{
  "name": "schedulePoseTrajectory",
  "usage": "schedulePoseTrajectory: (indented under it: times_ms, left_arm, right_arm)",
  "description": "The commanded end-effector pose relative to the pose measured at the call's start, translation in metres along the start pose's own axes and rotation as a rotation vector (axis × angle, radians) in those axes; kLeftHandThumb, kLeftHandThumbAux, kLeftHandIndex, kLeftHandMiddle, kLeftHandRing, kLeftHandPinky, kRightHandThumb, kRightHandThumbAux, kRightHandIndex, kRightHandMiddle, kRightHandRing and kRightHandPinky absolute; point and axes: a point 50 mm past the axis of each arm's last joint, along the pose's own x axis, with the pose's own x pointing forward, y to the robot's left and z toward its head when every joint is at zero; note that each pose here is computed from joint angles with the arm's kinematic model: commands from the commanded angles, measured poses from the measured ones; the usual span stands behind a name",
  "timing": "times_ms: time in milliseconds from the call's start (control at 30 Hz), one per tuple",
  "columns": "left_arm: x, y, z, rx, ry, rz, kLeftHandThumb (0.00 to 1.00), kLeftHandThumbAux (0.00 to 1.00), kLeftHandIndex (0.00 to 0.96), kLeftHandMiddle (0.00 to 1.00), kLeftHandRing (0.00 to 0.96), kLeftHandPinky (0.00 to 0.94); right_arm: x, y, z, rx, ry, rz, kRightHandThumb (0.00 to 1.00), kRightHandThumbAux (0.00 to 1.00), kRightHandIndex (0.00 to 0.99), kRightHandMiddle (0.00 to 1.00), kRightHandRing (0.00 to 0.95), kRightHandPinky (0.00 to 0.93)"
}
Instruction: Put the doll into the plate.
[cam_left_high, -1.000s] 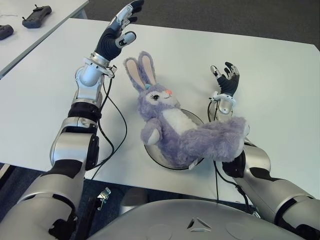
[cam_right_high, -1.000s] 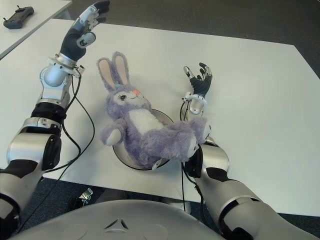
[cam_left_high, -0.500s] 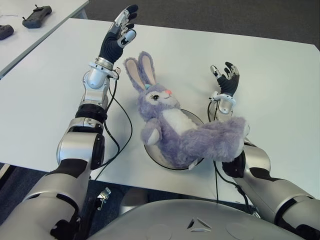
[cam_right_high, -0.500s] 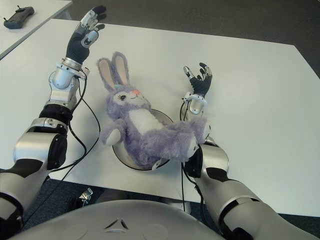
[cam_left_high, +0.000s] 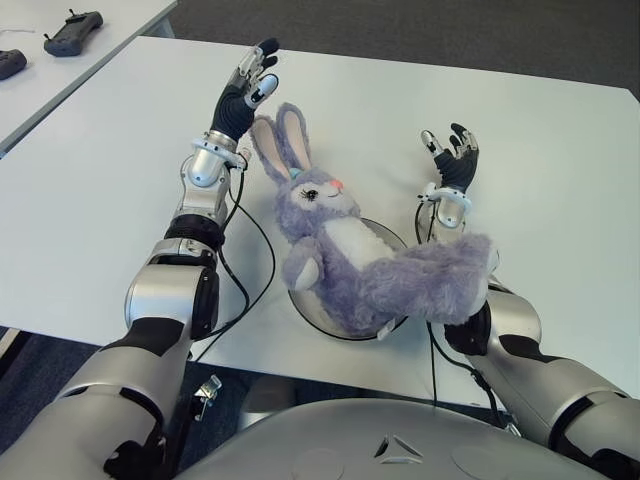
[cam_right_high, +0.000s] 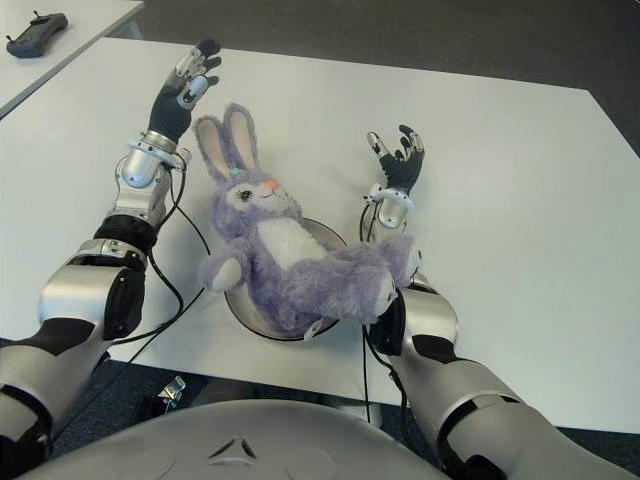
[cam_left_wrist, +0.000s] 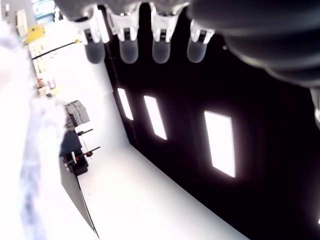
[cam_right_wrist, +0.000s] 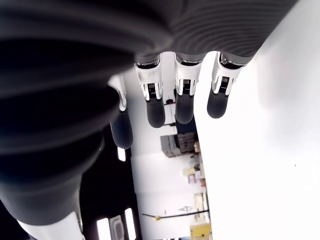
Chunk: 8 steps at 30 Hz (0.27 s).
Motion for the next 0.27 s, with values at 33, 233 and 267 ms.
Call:
schedulePoseTrajectory:
  times_ms: [33,233,267]
  left_arm:
    - [-0.0103,-0.0084,-0.0216,-0.095,0.113,0.061,0.000,0.314,0.000,0.000,0.000,0.000]
    - [-0.0132,-0.0067,-0.0269,-0.123,0.146,0.099,0.000,0.300,0.000,0.000,0.000,0.000]
    - [-0.0138,-0.0062,-0.0275,-0.126,0.150,0.105,0.000,0.295,0.000,0.000,0.000,0.000]
  right_arm:
    - [-0.1008,-0.0570,-0.1236,-0.119,0.572,-0.118,0.046,0.770,0.220,0.143,0.096,0.096]
    - [-0.1004,-0.0577,-0.1237,-0.124,0.576,-0.119,0.041,0.774,0.216,0.139,0.091,0.085]
    - [-0.1004,-0.0578,-0.1237,-0.125,0.576,-0.118,0.039,0.774,0.217,0.139,0.092,0.088]
